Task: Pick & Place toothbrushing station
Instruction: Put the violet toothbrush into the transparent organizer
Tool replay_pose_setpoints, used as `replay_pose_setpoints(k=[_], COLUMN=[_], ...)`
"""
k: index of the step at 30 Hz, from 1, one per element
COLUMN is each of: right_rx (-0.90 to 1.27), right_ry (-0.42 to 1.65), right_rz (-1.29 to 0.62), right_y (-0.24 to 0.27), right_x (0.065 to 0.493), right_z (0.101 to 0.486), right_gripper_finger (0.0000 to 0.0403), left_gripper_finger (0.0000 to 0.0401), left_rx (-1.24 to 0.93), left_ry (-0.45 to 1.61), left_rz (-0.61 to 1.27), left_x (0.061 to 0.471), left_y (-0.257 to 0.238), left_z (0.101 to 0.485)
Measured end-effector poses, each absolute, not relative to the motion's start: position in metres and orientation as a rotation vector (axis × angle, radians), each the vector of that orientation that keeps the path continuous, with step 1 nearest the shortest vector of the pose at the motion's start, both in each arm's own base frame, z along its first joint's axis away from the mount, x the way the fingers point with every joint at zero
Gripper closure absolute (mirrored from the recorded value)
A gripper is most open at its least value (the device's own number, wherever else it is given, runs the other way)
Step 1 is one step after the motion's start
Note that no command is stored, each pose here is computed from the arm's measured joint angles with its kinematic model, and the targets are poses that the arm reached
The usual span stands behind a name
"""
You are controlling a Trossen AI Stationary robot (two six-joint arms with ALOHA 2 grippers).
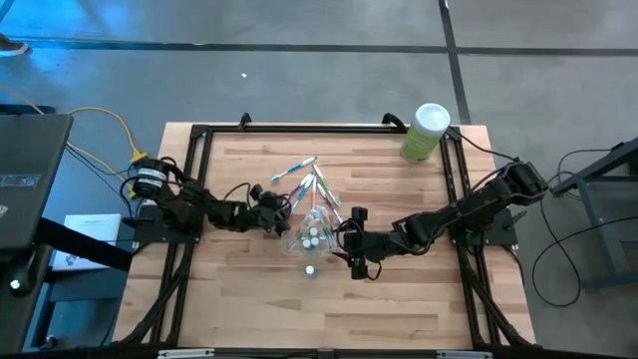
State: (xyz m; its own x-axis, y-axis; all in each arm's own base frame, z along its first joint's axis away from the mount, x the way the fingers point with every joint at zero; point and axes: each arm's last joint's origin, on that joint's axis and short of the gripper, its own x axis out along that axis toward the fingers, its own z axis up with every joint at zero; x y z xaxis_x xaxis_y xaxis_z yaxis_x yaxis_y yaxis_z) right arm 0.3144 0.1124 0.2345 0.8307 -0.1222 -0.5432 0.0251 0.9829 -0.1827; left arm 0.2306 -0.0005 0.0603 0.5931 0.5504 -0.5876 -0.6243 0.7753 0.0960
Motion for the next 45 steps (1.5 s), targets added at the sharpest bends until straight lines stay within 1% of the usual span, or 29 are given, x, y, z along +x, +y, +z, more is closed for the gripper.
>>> replay_pose_setpoints(k=[6, 7, 8, 15, 22, 28, 30, 36, 39, 42, 45], right_rx=[-0.171, -0.171, -0.171, -0.171, -0.171, -0.173, -0.174, -0.176, -0.178, -0.177, -0.171], right_ry=[0.586, 0.586, 0.586, 0.586, 0.586, 0.585, 0.585, 0.585, 0.584, 0.582, 0.566], right_rz=[-0.079, -0.079, -0.079, -0.079, -0.079, -0.083, -0.083, -0.086, -0.089, -0.09, -0.087], right_y=[0.112, 0.112, 0.112, 0.112, 0.112, 0.112, 0.112, 0.112, 0.112, 0.112, 0.112], right_x=[0.314, 0.314, 0.314, 0.314, 0.314, 0.314, 0.314, 0.314, 0.314, 0.315, 0.316], right_z=[0.235, 0.235, 0.235, 0.235, 0.235, 0.235, 0.235, 0.235, 0.235, 0.235, 0.236], right_gripper_finger=[0.014, 0.014, 0.014, 0.014, 0.014, 0.014, 0.014, 0.014, 0.014, 0.014, 0.014], left_gripper_finger=[0.0364, 0.038, 0.0387, 0.0396, 0.0399, 0.0399, 0.0399, 0.0399, 0.0399, 0.0399, 0.0399], left_rx=[-0.131, -0.127, -0.123, -0.074, -0.021, 0.001, -0.003, 0.026, -0.006, -0.019, 0.014], left_ry=[0.643, 0.643, 0.642, 0.615, 0.53, 0.378, 0.3, 0.106, 0.028, -0.038, -0.1], left_rz=[0.653, 0.654, 0.656, 0.715, 0.706, 0.726, 0.739, 0.831, 0.774, 0.629, 0.482], left_x=[0.23, 0.23, 0.23, 0.225, 0.222, 0.216, 0.212, 0.19, 0.18, 0.172, 0.167], left_y=[-0.009, -0.01, -0.01, -0.015, -0.025, -0.036, -0.041, -0.062, -0.074, -0.085, -0.095], left_z=[0.059, 0.059, 0.059, 0.063, 0.089, 0.129, 0.146, 0.192, 0.217, 0.236, 0.248])
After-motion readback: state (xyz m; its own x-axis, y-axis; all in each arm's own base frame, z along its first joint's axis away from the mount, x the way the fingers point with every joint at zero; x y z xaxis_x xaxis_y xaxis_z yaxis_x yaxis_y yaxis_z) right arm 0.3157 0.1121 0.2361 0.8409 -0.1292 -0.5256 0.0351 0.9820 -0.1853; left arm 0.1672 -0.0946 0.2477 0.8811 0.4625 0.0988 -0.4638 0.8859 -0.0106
